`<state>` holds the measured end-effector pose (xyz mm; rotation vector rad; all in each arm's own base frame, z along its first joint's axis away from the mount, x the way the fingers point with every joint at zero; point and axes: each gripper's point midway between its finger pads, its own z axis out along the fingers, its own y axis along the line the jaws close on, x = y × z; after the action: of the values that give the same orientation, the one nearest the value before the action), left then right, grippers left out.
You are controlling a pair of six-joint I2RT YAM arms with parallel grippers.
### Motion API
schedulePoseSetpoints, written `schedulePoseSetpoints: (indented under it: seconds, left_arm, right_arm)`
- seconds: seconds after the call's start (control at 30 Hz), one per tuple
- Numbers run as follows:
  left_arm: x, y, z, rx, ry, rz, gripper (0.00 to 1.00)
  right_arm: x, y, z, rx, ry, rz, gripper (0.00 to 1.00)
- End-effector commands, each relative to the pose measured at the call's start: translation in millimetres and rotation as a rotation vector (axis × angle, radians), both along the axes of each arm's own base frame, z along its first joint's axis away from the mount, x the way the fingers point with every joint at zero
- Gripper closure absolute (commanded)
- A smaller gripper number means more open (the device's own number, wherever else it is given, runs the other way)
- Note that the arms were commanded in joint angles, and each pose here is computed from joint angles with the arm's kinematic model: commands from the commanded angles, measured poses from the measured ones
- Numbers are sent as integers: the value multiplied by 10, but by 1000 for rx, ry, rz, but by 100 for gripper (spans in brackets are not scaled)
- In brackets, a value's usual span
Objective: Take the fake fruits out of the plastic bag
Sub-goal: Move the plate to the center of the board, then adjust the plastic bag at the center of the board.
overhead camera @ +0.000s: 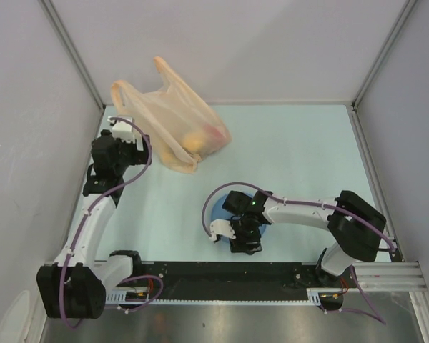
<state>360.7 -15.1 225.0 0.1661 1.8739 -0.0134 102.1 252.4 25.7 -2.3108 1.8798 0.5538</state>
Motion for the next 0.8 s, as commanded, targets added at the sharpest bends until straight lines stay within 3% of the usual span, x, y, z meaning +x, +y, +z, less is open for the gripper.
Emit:
schedulePoseSetpoints:
  seconds: [0.0, 0.13, 0.2, 0.23, 0.33, 0.4, 0.43, 0.47, 0.57, 0.6, 0.63, 0.67, 0.7, 0.77]
  left_arm:
    - [94, 89, 796, -65, -166, 19, 0]
    - [277, 228, 1482, -161, -272, 55, 1]
    - [516, 209, 1459, -193, -233, 47, 0]
    - [581, 218, 1640, -201, -253, 48, 0]
    - [902, 340, 1531, -235, -208, 120, 0]
    - [1056, 395, 1459, -288, -182, 152, 0]
    - [1209, 474, 1389, -311, -158, 171, 0]
    - [1280, 483, 1382, -372, -149, 186, 0]
    - [1570, 520, 1367, -546, -125, 170, 0]
    - [1648, 521, 1328, -585, -109, 149, 0]
    - [1714, 519, 1433, -636, -117, 152, 0]
    - [1841, 530, 1278, -665, -83, 156, 0]
    - [1888, 482, 1287, -684, -83, 125, 0]
    - [1978, 409, 1292, -715, -96, 66, 0]
  right_arm:
    - [392, 97, 423, 75, -95, -150, 27]
    - [788, 175, 1124, 222, -176, -290, 12]
    - [1155, 217, 1407, 305, -234, -417, 7]
    - [1354, 319, 1507, 362, -244, -505, 7]
    - [2076, 478, 2039, 545, -310, -743, 11]
    - [2497, 554, 2068, 574, -325, -867, 12]
    - [2809, 591, 2492, 683, -382, -921, 13]
    - [3039, 655, 2333, 669, -350, -993, 14]
    - [3603, 738, 2901, 833, -453, -1051, 14]
    - [3830, 847, 2657, 807, -458, -1052, 14]
    - [3992, 911, 3041, 893, -512, -1035, 14]
    - [4114, 963, 3045, 903, -529, -1024, 14]
    - [4340, 1084, 2648, 860, -510, -1036, 14]
    - [4595, 1176, 2937, 969, -551, -1037, 14]
